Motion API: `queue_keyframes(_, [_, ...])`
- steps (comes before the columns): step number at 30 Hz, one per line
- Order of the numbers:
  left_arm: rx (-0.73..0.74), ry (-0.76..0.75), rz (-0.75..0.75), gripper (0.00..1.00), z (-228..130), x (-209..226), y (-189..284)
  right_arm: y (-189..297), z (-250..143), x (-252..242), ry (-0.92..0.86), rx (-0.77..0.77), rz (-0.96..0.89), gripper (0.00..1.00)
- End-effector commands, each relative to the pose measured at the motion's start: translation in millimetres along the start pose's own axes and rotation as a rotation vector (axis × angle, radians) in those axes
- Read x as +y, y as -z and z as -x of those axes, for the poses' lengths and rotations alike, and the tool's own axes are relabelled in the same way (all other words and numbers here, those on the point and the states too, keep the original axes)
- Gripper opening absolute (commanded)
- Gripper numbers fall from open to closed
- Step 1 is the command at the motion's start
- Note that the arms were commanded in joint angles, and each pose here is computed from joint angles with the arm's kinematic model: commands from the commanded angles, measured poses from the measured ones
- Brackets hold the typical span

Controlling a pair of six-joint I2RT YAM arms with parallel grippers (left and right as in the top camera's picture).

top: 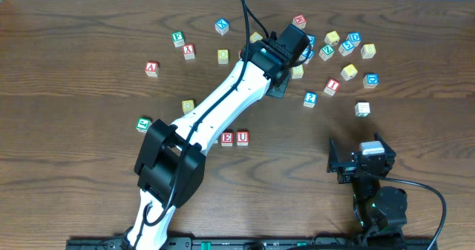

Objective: Spell out NEURIPS
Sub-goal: 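Lift the green R block and carry it toward the N-E-U row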

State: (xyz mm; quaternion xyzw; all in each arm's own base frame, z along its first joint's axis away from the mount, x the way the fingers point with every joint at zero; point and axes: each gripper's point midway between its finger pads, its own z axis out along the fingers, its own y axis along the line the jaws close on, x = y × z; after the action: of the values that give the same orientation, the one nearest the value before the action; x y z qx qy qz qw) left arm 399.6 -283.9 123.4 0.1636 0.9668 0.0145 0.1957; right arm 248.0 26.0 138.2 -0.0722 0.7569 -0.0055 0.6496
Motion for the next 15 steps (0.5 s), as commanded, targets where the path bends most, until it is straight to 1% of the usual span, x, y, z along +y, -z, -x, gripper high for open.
queue_keyframes(1, [-0.028,0.022,0.013,0.07,3.8,7.0,11.8,0.2,-0.5,-0.6,-0.005,0.001,-0.002,0.99])
queue_keyframes(15, [-0.009,0.067,-0.003,0.08,-1.4,4.7,12.2,0.2,-0.5,-0.6,-0.005,0.001,-0.002,0.99])
